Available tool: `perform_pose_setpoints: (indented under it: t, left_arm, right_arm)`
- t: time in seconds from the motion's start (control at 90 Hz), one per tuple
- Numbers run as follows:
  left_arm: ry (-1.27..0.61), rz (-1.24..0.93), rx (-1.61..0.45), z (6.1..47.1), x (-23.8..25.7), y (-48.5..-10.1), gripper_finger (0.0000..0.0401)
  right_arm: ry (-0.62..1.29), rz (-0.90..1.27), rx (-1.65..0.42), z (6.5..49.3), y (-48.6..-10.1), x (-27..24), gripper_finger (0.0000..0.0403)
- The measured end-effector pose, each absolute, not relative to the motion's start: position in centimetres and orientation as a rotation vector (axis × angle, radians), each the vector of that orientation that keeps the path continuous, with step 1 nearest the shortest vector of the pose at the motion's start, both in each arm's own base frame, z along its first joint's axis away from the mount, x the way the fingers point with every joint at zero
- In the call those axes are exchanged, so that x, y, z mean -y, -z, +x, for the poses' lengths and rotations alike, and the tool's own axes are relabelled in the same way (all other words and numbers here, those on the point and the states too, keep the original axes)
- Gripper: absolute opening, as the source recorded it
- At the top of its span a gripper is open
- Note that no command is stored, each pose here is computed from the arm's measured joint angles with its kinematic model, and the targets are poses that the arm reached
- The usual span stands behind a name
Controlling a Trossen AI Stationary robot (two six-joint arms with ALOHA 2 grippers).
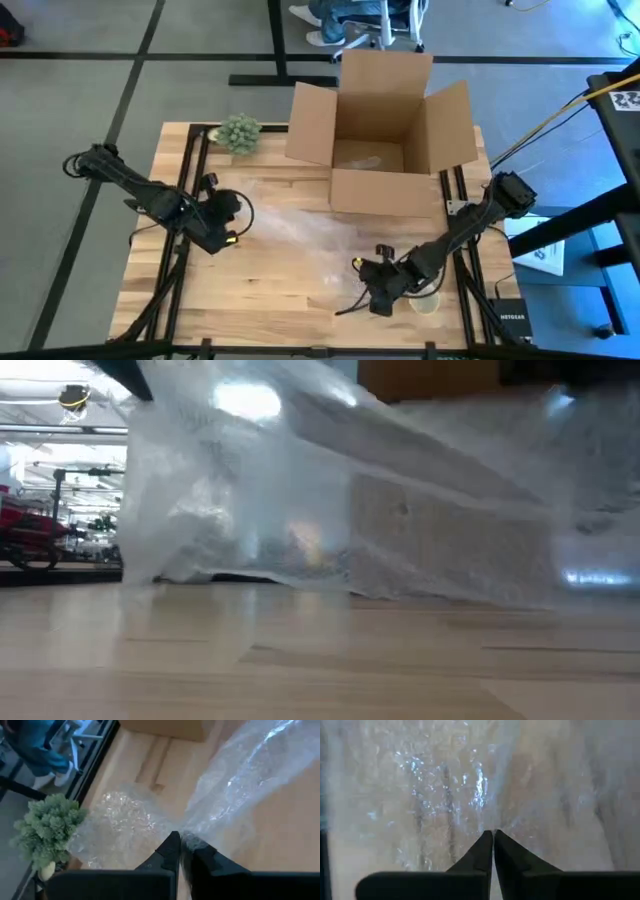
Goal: Wrap mug
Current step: Wrap the orange patterned mug with the bubble wrap
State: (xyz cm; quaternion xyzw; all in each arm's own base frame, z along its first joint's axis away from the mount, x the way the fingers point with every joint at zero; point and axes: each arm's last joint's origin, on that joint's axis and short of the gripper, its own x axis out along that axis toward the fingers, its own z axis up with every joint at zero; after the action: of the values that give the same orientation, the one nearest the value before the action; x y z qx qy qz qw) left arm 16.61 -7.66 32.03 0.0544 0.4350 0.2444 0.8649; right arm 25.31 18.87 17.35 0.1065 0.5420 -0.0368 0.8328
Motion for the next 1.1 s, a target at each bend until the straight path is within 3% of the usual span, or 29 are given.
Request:
perform_pose_setpoints:
  t: [0.422,0.889,1.0,1.1]
  left_arm:
    - [-0.370,-0.135,-1.105,16.5,8.4,-30.4,0.0005]
    - [-0.386,-0.359,-1.398,14.9,8.0,-30.1,0.0121]
    - [-0.410,-0.366,-1.328,14.8,7.9,-31.4,0.0125]
    - [-0.417,-0.292,-1.143,15.4,8.2,-32.7,0.0125]
  right_arm:
    - [0.115,0.187,-1.165,23.7,-15.5,-18.8,0.0000]
    - [0.106,0.207,-1.179,23.2,-14.5,-18.5,0.0000]
    - [0.108,0.206,-1.173,23.3,-14.5,-18.5,0.0000]
    - [0.108,0.203,-1.171,23.3,-14.5,-18.5,0.0000]
